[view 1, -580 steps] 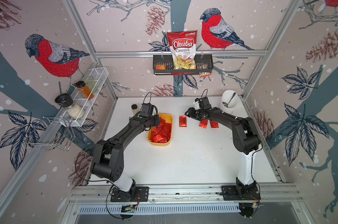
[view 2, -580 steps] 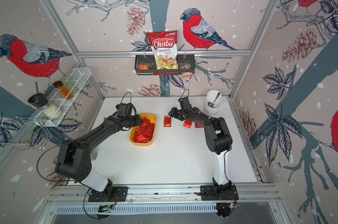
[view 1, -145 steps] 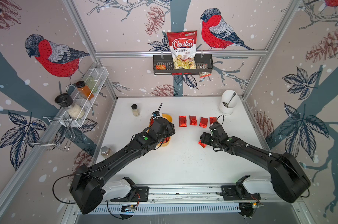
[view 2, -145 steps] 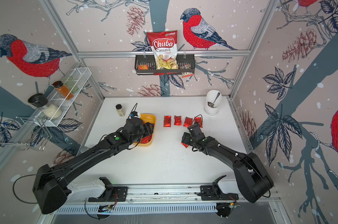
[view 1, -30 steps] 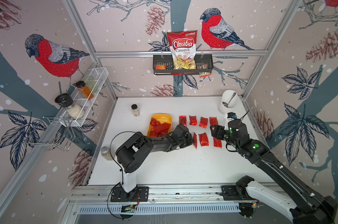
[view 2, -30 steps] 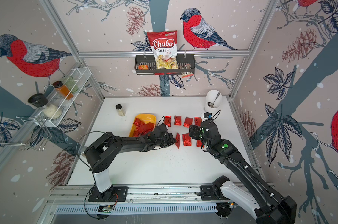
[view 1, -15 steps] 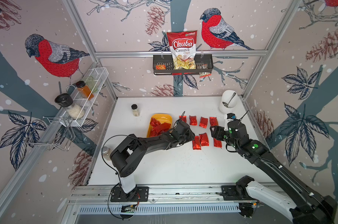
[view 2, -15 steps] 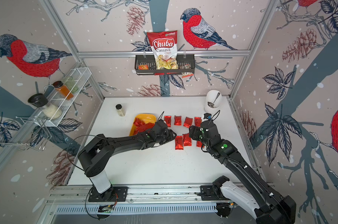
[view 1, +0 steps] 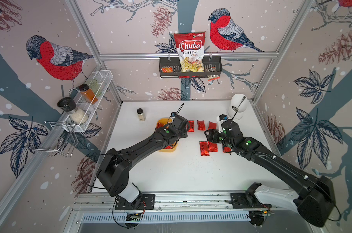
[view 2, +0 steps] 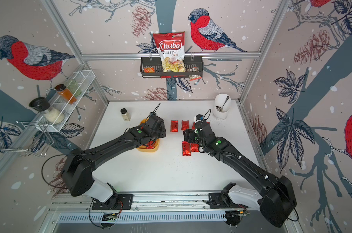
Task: Take the tea bags out of the storage box
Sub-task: Pick up the tea bag from the storage box.
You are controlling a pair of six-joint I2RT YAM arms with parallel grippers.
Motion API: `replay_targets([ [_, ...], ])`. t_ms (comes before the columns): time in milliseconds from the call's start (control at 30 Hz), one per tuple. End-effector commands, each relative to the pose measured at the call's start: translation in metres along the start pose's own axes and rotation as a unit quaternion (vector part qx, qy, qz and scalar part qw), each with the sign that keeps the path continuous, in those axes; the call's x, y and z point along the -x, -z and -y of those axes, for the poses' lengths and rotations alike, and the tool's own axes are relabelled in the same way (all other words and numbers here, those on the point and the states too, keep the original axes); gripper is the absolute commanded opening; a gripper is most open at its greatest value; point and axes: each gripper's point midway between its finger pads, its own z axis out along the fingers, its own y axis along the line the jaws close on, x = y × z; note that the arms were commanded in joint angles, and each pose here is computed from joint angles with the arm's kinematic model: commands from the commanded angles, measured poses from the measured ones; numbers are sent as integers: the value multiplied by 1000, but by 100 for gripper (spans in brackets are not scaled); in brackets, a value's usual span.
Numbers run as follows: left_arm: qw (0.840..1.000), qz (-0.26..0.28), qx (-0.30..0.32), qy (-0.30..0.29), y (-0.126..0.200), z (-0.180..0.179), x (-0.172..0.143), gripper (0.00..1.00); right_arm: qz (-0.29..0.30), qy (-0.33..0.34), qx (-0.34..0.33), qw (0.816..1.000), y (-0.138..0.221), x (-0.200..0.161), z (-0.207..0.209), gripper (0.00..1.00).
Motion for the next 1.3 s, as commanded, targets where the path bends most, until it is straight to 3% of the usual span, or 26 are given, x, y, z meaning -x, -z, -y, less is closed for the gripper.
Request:
replay_targets([
  [0,998,-22,56,-17,-2,-48,-6,53,5,12,37,999,-16,9,-31,73],
  [100,998,-13,68,5,-6,-73,5,53,-15,33,48,998,-34,8,-52,72],
  [267,993,-7,121,-8,-18,-102,26,49,-51,57,58,995,-63,2,-77,70],
  [467,991,-57,116,-28,-52,-98,5,44,-66,64,61,994,-78,-3,-84,69],
  [600,985,-73,140,-77,-64,-94,-8,45,-73,66,58,993,-79,-7,-80,70],
  [767,967,-76,191,-153,-67,-89,-10,44,-75,62,54,994,-76,-8,-71,70],
  [933,936,-89,254,-227,-78,-90,-17,44,-69,44,71,994,-69,-2,-67,70],
  [1267,906,-83,308,-279,-90,-98,-12,44,-56,35,70,995,-58,8,-56,70],
])
